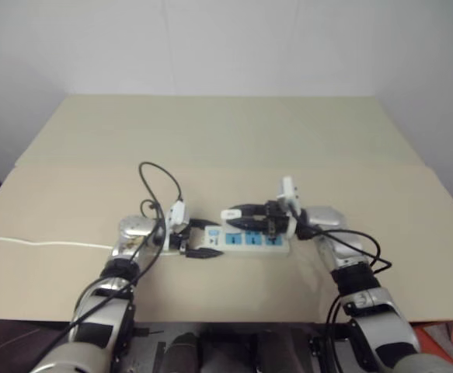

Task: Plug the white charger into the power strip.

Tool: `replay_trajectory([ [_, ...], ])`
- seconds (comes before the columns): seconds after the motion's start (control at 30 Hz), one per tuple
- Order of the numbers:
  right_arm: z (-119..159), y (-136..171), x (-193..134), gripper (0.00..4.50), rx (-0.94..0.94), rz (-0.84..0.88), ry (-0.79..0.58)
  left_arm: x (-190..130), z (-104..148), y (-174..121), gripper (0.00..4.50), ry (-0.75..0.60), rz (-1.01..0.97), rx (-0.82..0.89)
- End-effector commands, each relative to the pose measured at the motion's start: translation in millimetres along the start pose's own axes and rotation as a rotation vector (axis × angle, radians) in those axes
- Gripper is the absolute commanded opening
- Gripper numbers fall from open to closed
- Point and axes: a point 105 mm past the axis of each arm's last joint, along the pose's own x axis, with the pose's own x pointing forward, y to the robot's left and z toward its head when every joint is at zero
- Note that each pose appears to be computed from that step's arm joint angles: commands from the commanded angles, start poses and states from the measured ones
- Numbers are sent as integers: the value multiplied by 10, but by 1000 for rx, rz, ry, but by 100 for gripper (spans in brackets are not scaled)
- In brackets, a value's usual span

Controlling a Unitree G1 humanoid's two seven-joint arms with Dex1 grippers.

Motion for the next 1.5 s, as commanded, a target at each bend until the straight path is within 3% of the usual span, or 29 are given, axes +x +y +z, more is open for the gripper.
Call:
replay_trajectory([
  [0.03, 41, -12, 4, 110, -42, 2, 3, -4, 36, 4, 329, 15, -19, 18],
  [0.8, -306, 17, -206, 110, -43, 0, 15, -2, 52, -13, 329, 17, -35, 18],
  [1.5, -610, 64, -118, 110, 45, 52, 167, -18, 36, -29, 329, 24, -26, 17],
])
